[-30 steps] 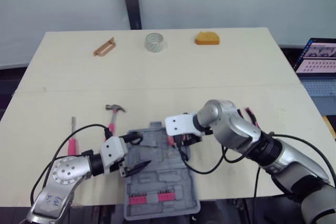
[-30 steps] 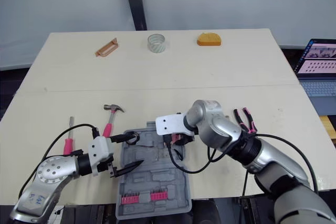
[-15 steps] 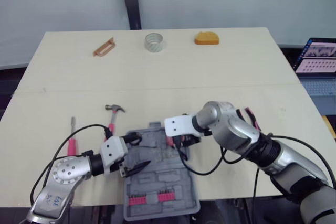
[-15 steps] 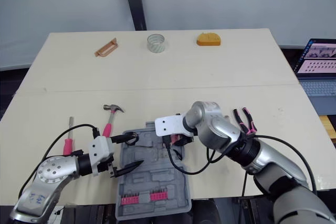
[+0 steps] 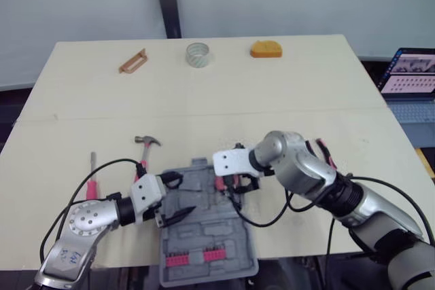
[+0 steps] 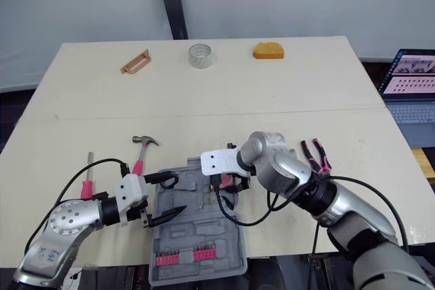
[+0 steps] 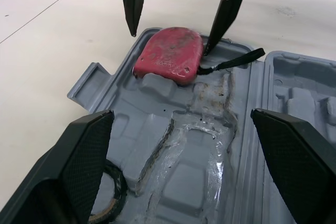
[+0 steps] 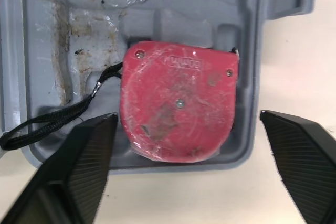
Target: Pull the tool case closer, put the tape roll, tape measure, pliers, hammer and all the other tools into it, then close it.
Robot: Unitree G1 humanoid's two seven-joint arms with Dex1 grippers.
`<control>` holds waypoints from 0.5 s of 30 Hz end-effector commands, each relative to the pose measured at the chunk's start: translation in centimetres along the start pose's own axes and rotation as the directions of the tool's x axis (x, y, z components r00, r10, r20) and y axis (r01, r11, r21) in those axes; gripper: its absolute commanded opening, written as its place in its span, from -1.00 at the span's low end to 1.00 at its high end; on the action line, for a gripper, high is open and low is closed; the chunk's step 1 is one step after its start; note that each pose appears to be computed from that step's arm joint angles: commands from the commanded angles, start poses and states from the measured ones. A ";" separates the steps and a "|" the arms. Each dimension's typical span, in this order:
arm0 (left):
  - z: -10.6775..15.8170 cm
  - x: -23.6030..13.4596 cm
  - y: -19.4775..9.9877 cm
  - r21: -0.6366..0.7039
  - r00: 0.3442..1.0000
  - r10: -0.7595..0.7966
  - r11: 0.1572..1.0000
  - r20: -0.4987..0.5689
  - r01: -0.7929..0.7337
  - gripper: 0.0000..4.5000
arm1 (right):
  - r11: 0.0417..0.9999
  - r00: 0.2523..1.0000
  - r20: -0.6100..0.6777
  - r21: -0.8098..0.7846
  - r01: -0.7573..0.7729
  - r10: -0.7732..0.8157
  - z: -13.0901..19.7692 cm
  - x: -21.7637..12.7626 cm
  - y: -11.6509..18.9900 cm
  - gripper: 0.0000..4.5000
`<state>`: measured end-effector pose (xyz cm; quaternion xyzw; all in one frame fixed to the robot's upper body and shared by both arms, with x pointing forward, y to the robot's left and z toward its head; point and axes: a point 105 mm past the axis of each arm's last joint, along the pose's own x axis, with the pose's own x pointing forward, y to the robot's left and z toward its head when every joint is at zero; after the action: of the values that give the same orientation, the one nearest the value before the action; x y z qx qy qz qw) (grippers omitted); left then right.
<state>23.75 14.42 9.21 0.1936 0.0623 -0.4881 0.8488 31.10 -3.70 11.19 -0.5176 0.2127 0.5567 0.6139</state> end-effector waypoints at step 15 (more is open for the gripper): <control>1.8 0.2 -0.1 0.020 0.999 -0.013 1.000 0.050 0.012 1.00 | 0.976 0.841 0.523 0.217 0.025 -0.138 0.6 -3.1 0.3 0.02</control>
<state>23.81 13.81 9.92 0.1876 0.0554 -0.4936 0.8474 29.53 -5.20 12.78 -0.3030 0.1076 0.6282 0.7085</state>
